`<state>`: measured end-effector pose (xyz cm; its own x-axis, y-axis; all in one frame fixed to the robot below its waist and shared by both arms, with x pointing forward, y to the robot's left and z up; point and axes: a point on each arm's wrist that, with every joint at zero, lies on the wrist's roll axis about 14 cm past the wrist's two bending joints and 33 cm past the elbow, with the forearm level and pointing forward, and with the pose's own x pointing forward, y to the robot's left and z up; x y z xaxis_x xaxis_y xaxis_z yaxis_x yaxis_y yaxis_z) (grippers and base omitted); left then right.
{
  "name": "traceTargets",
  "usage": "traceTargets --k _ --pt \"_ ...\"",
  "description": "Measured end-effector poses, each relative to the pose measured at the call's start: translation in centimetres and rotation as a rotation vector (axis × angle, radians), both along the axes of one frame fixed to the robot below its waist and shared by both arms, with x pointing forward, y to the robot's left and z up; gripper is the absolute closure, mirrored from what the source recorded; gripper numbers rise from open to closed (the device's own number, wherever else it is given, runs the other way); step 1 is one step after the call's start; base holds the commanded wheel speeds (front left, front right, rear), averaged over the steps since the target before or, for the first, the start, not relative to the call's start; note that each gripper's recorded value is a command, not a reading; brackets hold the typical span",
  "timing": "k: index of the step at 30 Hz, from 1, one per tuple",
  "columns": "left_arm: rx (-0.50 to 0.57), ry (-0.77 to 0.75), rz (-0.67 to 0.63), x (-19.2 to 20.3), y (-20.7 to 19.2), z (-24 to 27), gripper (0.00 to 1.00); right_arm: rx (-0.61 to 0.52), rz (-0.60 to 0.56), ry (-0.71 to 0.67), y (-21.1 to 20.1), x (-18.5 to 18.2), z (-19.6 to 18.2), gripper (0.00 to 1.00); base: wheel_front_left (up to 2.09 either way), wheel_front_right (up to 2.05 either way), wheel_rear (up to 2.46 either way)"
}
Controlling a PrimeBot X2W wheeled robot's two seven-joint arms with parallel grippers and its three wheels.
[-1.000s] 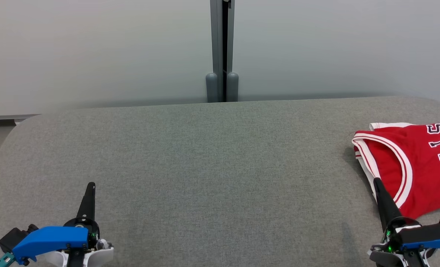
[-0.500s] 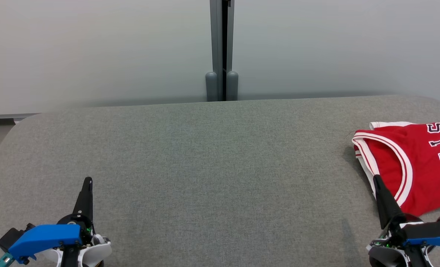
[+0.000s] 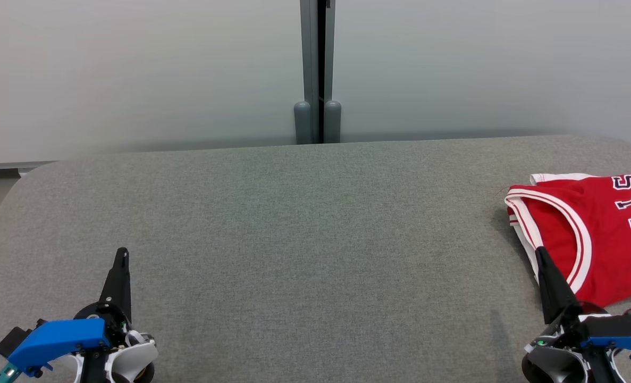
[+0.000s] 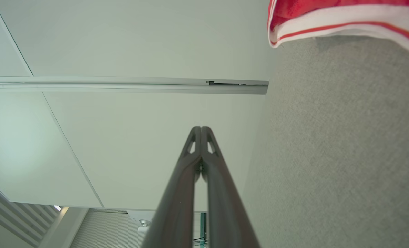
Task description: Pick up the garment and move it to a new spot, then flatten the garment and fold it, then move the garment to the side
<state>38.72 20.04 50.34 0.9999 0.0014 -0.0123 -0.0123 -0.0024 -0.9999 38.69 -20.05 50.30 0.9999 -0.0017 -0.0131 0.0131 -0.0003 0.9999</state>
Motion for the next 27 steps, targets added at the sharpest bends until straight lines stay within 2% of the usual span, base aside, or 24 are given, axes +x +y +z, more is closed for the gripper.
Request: traceTargets --k 27 --pt "-0.003 -0.002 0.000 0.04 0.00 0.08 1.00 0.002 0.001 -0.002 0.02 0.05 0.09 1.00 0.00 0.00 0.00"
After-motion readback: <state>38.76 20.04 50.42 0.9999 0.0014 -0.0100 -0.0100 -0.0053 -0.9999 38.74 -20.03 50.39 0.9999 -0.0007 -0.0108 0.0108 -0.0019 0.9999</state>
